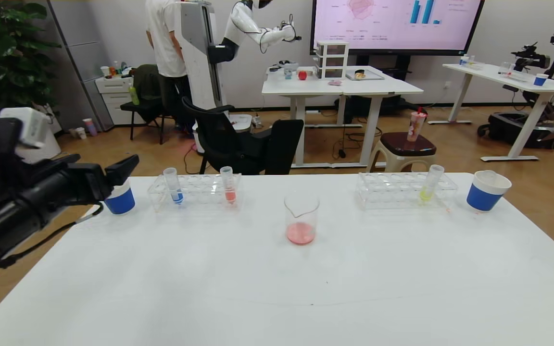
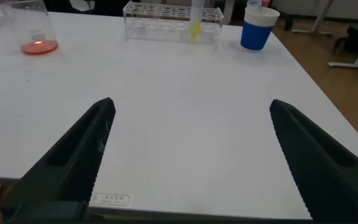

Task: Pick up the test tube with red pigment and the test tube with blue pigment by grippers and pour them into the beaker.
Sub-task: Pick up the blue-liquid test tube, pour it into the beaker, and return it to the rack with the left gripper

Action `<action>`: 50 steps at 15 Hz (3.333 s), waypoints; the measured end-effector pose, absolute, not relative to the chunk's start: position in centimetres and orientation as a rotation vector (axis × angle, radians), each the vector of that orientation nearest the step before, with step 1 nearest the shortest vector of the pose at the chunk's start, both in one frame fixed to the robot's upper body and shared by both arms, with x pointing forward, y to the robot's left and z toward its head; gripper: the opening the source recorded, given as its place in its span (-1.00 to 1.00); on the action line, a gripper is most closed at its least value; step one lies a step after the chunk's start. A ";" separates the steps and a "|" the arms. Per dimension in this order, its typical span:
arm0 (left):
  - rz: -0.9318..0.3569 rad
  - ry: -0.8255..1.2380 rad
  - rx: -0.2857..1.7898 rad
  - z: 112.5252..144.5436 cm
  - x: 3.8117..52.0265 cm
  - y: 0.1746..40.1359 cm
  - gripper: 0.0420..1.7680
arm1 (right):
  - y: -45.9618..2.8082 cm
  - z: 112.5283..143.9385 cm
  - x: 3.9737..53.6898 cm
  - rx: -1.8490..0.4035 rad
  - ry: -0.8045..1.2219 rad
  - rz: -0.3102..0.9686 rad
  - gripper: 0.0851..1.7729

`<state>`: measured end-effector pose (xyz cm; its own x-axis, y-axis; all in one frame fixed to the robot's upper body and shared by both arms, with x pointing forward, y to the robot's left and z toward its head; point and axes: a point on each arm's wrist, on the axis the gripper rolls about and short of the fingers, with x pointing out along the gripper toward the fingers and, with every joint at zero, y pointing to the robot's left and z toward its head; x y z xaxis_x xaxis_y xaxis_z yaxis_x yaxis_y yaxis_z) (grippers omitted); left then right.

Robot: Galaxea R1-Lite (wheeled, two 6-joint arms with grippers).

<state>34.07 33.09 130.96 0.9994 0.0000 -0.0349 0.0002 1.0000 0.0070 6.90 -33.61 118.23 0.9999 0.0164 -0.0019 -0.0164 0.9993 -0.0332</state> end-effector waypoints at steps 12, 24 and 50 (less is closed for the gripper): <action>0.008 0.121 -0.004 118.8 45.8 32.9 0.98 | -33.6 118.2 6.9 -0.033 0.002 0.016 0.96; 0.010 0.063 -0.003 117.4 51.0 32.8 0.97 | -33.6 118.2 6.9 -0.033 0.002 0.016 0.96; -0.227 0.029 0.011 132.9 47.6 23.6 -0.46 | -33.6 118.2 6.9 -0.033 0.002 0.016 0.96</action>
